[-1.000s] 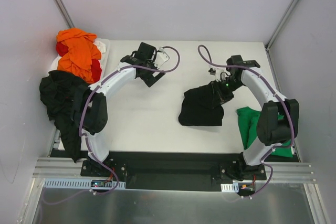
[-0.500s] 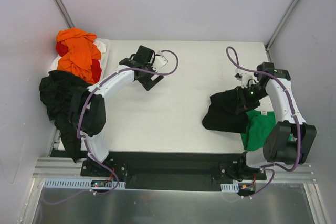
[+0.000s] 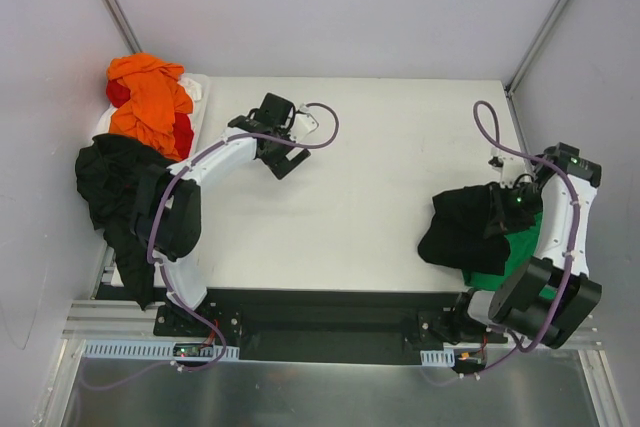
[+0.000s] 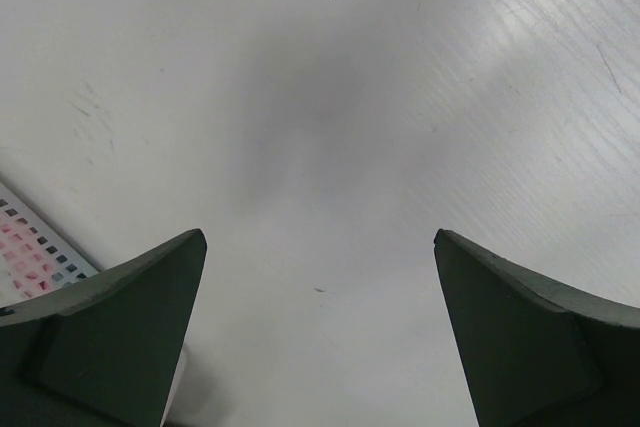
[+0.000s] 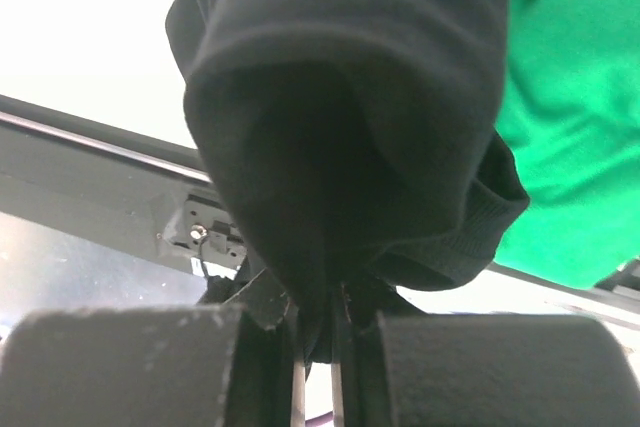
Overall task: Fold and stack the t-shirts
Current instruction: Put the neatly folded tshirt into the corner of the board with the right arm
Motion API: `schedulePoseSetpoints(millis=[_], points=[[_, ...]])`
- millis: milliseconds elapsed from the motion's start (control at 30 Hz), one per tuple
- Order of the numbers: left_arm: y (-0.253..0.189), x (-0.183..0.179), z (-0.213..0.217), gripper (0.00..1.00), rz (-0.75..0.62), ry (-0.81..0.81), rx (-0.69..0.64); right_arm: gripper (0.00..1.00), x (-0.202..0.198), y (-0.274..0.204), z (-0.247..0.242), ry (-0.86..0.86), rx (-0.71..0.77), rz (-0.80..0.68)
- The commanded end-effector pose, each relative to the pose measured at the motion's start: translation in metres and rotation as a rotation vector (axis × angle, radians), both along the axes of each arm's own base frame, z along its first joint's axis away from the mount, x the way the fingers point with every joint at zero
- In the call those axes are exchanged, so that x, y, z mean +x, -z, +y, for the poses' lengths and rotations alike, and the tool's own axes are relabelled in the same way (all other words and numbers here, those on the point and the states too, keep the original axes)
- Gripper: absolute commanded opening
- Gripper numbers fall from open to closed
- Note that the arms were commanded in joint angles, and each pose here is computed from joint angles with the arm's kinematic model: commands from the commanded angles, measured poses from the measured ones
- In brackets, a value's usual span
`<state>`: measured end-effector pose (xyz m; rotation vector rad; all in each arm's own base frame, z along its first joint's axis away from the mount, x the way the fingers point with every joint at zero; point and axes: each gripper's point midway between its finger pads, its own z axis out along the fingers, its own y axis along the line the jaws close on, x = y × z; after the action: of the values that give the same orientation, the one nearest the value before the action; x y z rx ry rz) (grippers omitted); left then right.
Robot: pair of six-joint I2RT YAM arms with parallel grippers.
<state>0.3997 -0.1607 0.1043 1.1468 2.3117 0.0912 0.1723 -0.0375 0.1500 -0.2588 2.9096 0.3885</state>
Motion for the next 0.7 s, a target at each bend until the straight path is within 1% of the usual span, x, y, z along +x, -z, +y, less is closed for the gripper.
schedulePoseSetpoints(millis=[0, 233, 333, 667], points=[[-0.014, -0.006, -0.005, 0.99, -0.027, 0.016, -0.038, 0.01, -0.026, -0.013, -0.006, -0.016, 0.010, -0.008], [-0.007, -0.009, -0.004, 0.99, -0.016, 0.017, -0.043, 0.01, -0.044, -0.014, -0.024, 0.052, 0.043, -0.026], [-0.005, -0.010, -0.006, 0.99, -0.013, 0.017, -0.050, 0.01, -0.051, -0.013, -0.032, 0.075, 0.033, -0.043], [0.000, -0.011, -0.006, 0.99, -0.001, 0.019, -0.046, 0.01, -0.054, -0.008, -0.080, 0.184, 0.047, -0.052]])
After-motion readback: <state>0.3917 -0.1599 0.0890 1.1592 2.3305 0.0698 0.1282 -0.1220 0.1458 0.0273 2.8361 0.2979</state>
